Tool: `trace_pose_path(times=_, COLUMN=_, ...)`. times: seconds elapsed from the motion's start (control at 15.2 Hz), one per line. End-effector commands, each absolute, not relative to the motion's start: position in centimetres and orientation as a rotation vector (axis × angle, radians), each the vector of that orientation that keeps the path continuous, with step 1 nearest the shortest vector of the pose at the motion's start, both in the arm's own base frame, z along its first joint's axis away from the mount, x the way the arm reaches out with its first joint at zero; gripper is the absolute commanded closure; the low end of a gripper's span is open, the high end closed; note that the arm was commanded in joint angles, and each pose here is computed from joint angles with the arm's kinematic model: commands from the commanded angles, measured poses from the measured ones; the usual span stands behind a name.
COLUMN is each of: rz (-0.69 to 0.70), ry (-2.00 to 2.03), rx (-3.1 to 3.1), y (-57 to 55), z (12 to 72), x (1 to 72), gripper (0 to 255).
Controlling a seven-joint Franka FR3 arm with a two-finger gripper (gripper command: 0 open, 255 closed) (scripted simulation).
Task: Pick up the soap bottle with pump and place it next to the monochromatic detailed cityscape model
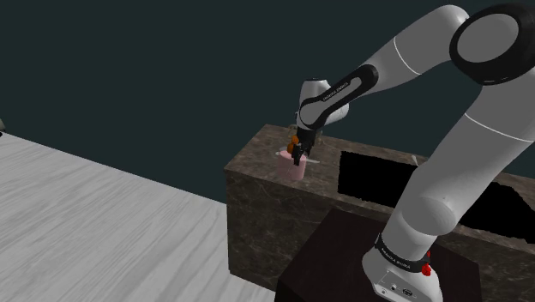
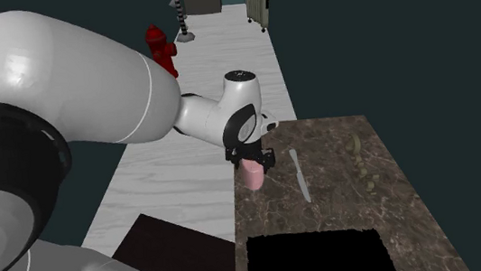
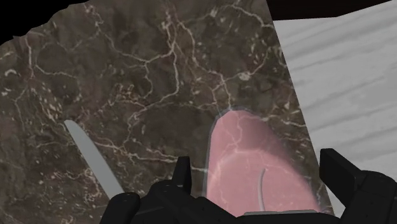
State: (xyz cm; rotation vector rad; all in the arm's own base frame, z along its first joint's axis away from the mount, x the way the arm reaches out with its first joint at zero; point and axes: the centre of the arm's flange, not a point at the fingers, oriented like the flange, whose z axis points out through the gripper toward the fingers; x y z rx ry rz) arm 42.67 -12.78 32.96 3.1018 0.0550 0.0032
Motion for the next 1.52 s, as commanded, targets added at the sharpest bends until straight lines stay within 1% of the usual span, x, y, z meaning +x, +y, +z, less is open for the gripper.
trace_pose_path(times=0.0, rz=0.003, ry=0.055, rx=3.102, y=-12.8, z=32.9, x=42.7, gripper=0)
trace_pose_path(times=0.07, rz=0.003, ry=0.055, rx=3.102, y=-12.8, z=32.9, x=42.7, gripper=0)
trace_pose_path(times=0.13, rz=0.003, ry=0.055, rx=3.102, y=-12.8, z=32.9, x=42.7, gripper=255)
trace_pose_path(times=0.73, rz=0.003, ry=0.055, rx=3.102, y=-12.8, z=32.9, x=42.7, gripper=255)
trace_pose_path(times=1.45, rz=0.003, ry=0.055, rx=3.102, y=-12.8, z=38.7, x=42.7, gripper=255)
